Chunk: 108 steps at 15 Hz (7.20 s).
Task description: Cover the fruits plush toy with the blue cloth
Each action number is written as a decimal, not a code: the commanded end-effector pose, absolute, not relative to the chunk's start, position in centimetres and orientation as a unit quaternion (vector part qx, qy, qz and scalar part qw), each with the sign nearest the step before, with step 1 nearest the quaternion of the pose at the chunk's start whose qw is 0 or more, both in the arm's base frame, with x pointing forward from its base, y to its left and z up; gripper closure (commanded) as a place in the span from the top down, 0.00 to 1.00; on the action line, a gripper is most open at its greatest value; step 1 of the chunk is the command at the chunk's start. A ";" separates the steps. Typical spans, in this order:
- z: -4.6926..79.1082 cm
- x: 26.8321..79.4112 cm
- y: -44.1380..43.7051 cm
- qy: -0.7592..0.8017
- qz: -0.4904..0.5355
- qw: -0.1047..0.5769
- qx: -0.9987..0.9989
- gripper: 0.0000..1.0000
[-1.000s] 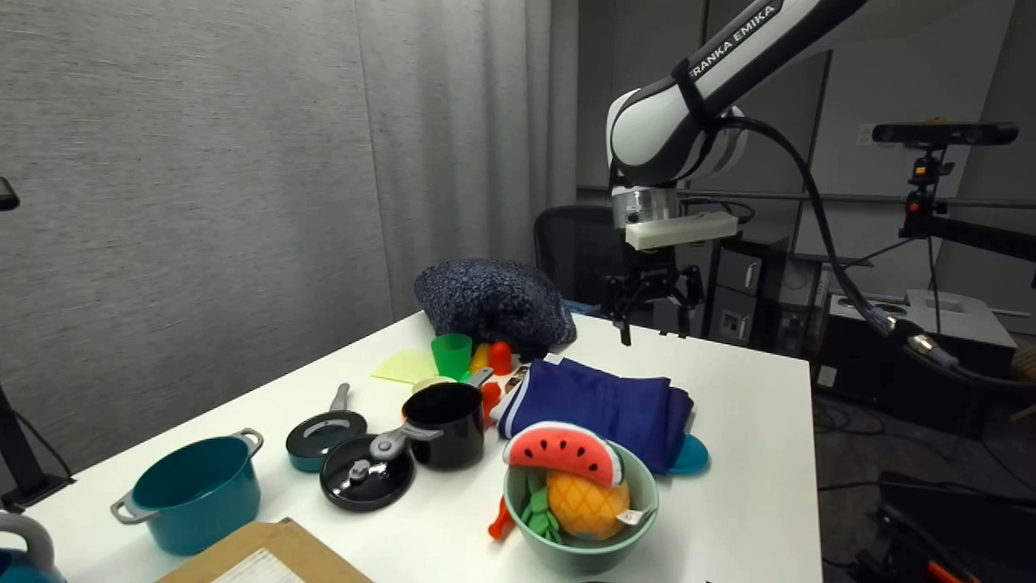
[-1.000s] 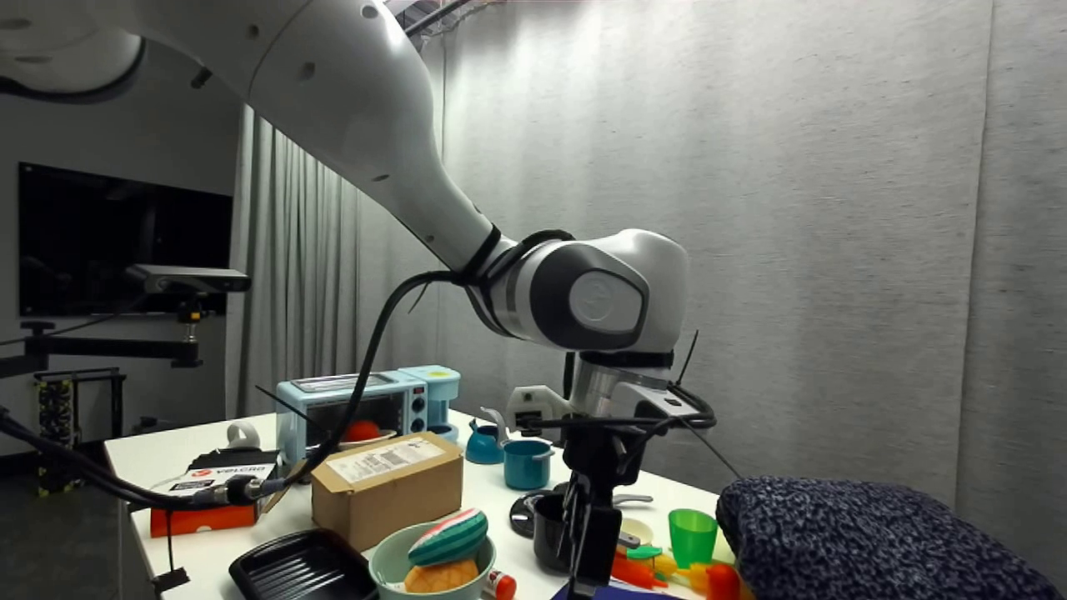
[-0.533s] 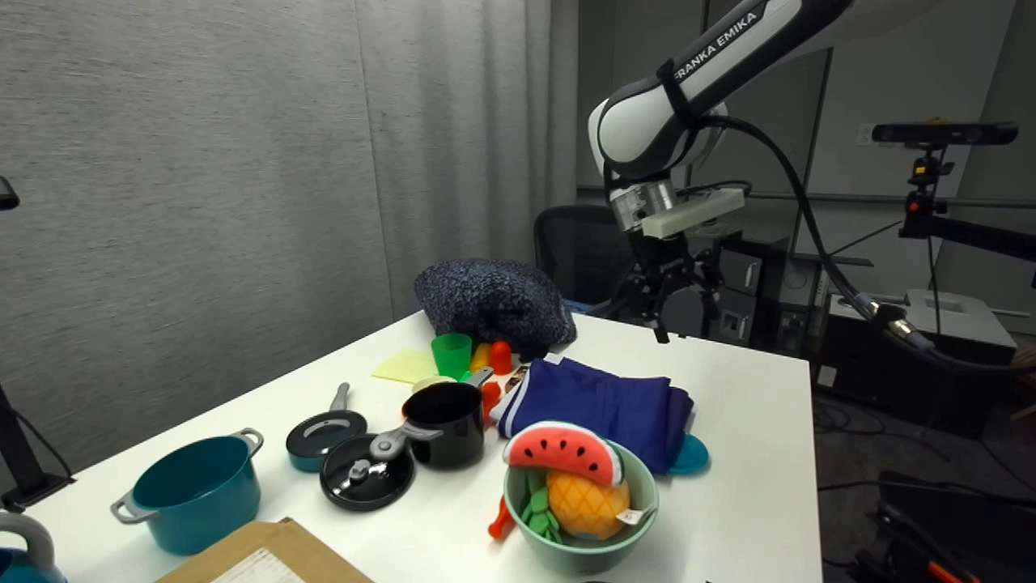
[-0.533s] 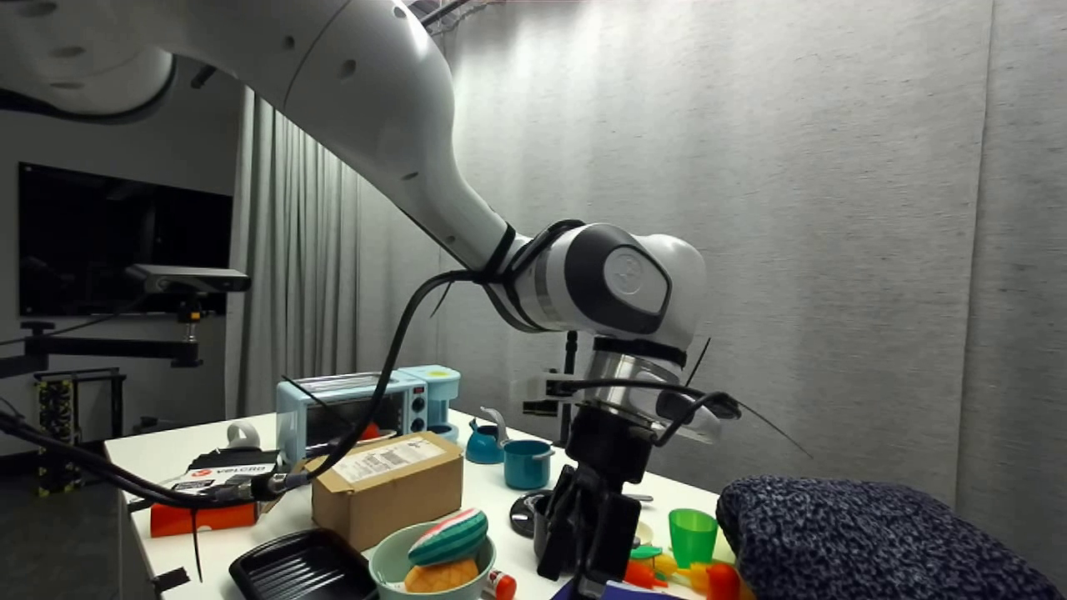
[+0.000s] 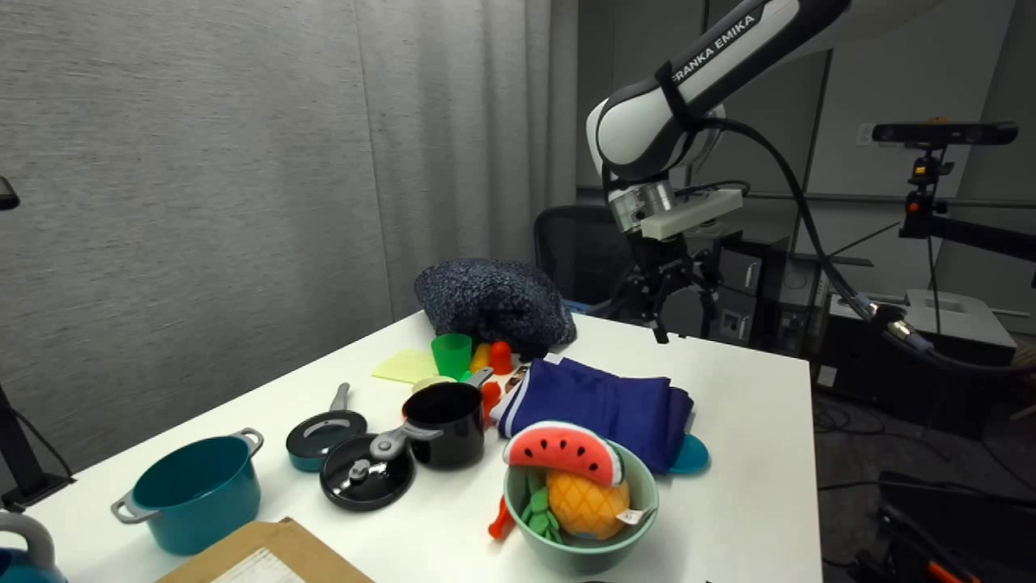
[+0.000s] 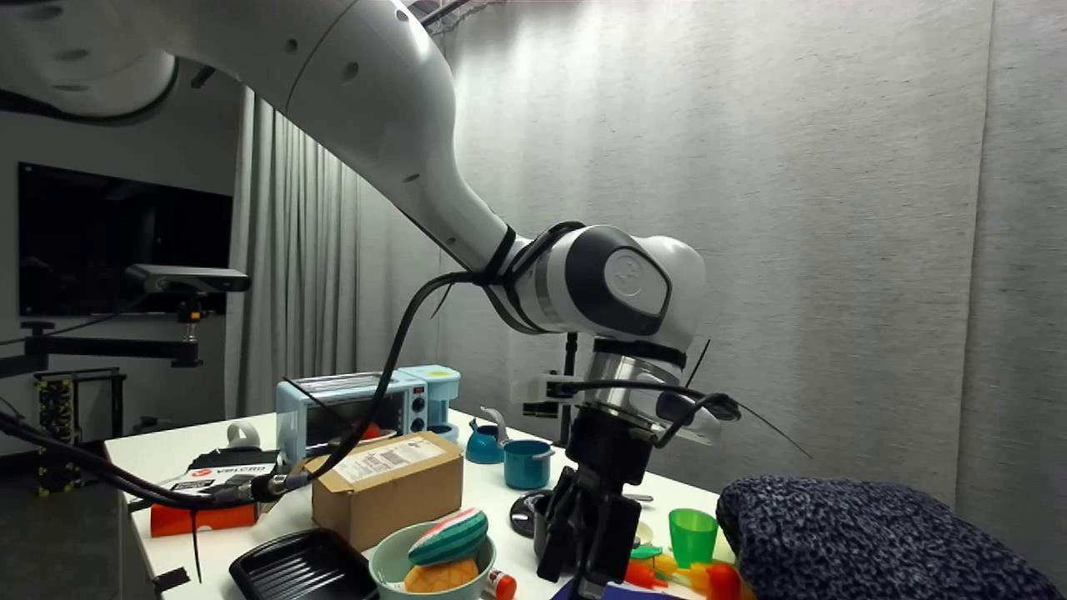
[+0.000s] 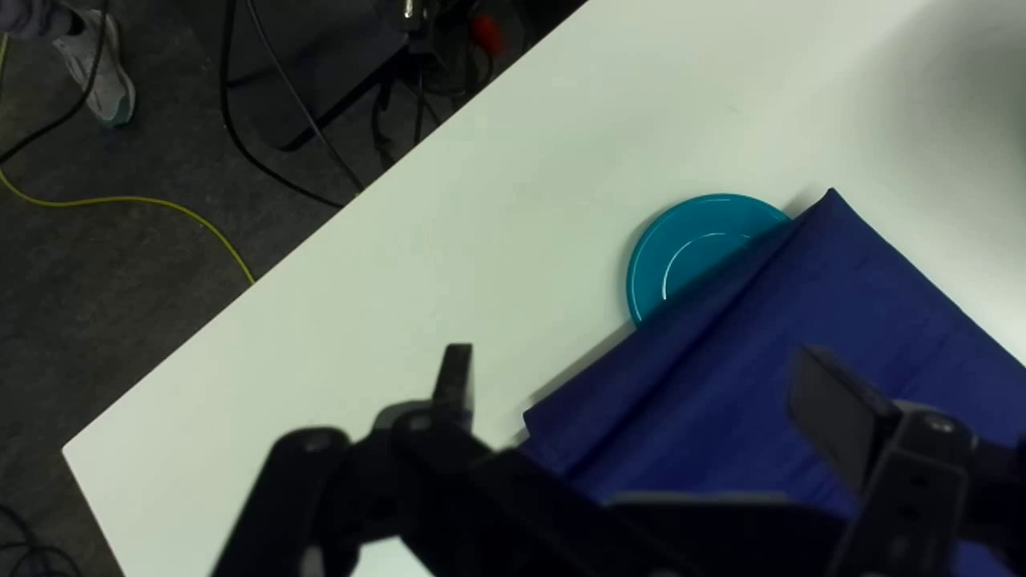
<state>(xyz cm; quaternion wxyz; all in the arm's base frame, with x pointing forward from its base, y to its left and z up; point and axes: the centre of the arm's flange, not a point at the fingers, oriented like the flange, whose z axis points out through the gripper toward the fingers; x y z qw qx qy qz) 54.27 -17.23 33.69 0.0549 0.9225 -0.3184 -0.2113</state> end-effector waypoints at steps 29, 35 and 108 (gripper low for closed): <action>18.8 64.1 -24.8 -0.278 -0.103 0.000 0.955 0.66; 22.1 64.2 -27.4 -0.277 -0.088 -0.010 0.957 0.18; 29.3 61.0 -27.0 -0.174 -0.110 0.044 0.978 0.02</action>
